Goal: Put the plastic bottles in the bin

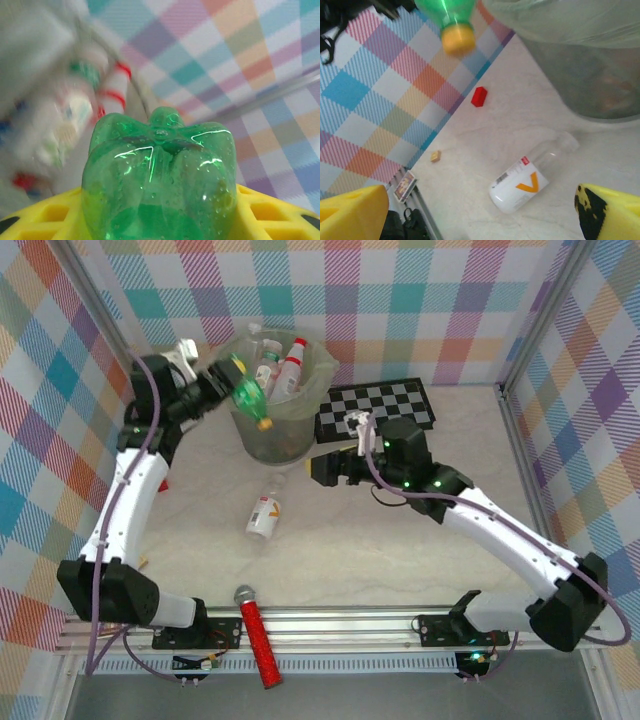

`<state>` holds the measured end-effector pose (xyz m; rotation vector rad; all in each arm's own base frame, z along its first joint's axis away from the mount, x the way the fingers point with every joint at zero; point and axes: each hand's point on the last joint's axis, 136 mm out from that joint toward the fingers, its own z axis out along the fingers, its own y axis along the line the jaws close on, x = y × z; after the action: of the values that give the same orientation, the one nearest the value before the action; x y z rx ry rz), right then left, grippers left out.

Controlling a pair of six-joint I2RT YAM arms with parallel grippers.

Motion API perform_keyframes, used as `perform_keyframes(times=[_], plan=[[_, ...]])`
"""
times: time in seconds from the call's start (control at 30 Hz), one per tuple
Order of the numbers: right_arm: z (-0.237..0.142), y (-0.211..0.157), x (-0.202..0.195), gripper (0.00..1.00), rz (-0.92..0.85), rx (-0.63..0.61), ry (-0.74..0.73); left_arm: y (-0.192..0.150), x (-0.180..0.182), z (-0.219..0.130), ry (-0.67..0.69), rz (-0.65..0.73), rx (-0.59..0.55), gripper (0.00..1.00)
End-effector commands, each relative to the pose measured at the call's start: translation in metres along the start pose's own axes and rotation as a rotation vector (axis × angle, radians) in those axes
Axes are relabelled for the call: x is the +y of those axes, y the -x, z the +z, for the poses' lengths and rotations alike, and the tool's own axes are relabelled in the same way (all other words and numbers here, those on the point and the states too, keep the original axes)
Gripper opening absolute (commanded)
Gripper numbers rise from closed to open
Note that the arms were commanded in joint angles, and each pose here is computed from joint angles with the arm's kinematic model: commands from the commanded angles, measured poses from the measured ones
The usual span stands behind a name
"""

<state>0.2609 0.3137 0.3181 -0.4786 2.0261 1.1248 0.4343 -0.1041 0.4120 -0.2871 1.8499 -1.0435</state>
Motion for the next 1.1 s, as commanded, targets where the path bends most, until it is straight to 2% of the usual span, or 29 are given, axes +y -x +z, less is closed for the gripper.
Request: perform_keyframes(times=[0.0,0.1,0.27,0.43,0.57,0.63,0.8,0.9,1.07], plan=[[-0.002,-0.035,-0.032,0.95,0.013,0.088,-0.127,0.043,0.017,0.008,0.087,0.087,-0.080,0.45],[-0.004,-0.049,-0.040,0.94,0.034,0.118,-0.149,0.079,0.028,0.021,0.130,0.146,-0.148,0.45],[-0.005,-0.063,-0.047,0.94,0.056,0.149,-0.164,0.101,0.058,0.047,0.182,0.146,-0.160,0.44],[-0.007,-0.069,-0.050,0.94,0.063,0.165,-0.177,0.095,0.085,0.071,0.241,0.160,-0.074,0.44],[-0.004,-0.073,-0.054,0.94,0.073,0.178,-0.187,0.082,0.098,0.076,0.286,0.177,0.009,0.44],[0.000,-0.074,-0.054,0.94,0.081,0.187,-0.185,0.071,0.102,0.078,0.288,0.177,0.062,0.48],[0.009,-0.073,-0.054,0.93,0.090,0.205,-0.174,0.052,0.097,0.080,0.252,0.204,0.166,0.68],[0.011,-0.073,-0.054,0.93,0.092,0.210,-0.172,0.058,0.091,0.073,0.261,0.236,0.145,0.80],[0.015,-0.075,-0.055,0.93,0.099,0.222,-0.169,0.086,0.081,0.063,0.291,0.263,0.026,0.83]])
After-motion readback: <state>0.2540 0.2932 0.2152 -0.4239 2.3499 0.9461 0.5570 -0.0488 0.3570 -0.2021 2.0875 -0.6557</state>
